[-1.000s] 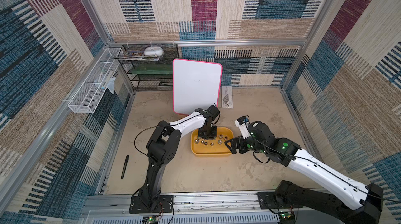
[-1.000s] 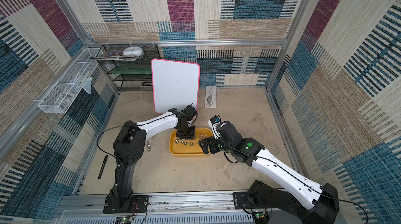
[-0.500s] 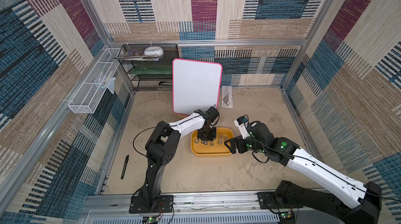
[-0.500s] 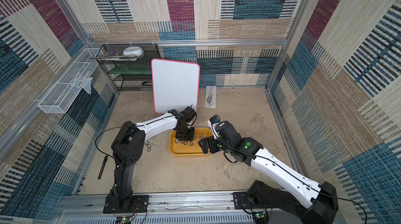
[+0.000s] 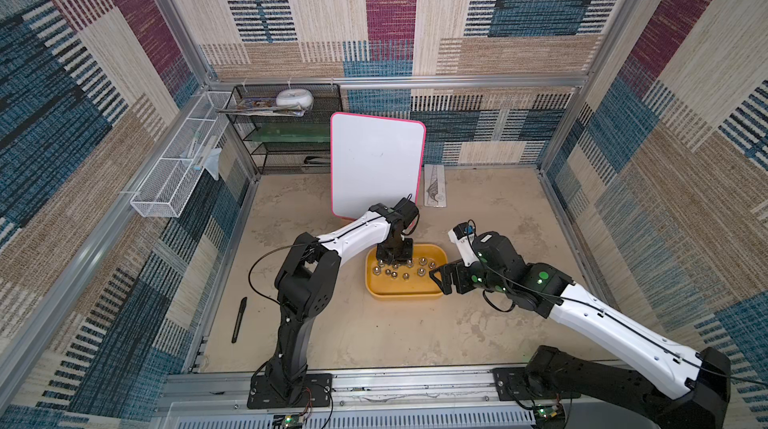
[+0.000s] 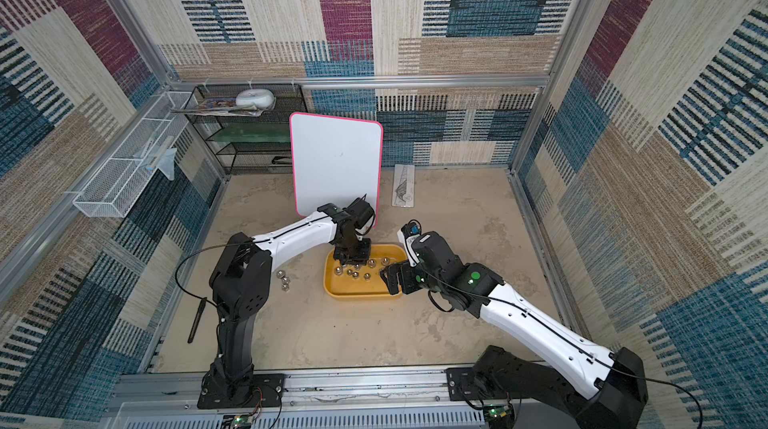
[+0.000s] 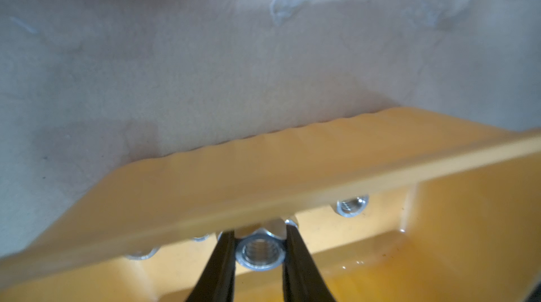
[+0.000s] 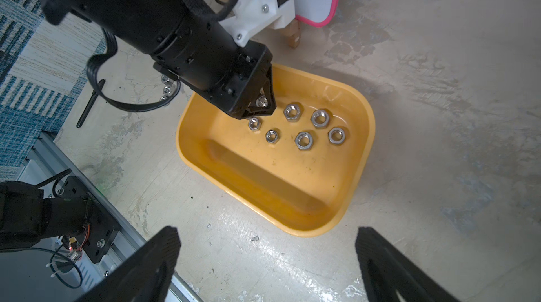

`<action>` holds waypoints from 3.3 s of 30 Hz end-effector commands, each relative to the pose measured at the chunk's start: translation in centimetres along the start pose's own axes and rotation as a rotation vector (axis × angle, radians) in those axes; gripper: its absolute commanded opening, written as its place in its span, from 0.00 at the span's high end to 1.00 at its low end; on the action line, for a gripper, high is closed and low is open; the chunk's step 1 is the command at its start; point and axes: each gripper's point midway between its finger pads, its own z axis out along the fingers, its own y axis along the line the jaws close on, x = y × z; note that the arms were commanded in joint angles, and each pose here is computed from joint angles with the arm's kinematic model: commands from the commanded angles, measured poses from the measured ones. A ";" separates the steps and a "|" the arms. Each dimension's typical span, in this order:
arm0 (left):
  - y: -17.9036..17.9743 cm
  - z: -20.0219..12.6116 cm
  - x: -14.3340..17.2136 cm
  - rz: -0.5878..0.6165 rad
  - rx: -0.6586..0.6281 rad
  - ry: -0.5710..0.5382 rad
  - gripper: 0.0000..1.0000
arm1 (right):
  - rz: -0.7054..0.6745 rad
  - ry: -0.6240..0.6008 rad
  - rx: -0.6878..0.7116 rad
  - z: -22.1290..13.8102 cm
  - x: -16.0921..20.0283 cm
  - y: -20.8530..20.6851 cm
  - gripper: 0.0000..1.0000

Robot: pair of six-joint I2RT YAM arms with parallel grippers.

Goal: Put the nuts on the desktop into the storage box
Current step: Place the nut in the storage box, then pick up the nut from the center of the board.

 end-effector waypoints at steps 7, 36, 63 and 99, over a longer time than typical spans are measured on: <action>0.0 1.2 1.2 0.008 -0.008 0.053 0.80 | 0.000 -0.011 0.004 -0.1 -0.1 -0.1 0.01; -0.3 -0.7 0.8 0.007 -0.001 0.007 0.54 | 0.008 -0.014 -0.013 -0.2 0.0 0.2 0.01; 14.5 -12.9 5.4 -0.317 -0.272 -0.342 0.14 | -0.163 0.061 -0.165 4.7 -3.2 4.5 0.01; 24.3 -4.4 6.1 -0.515 -0.312 -0.089 0.33 | -0.158 0.062 -0.125 5.0 -3.4 3.9 0.01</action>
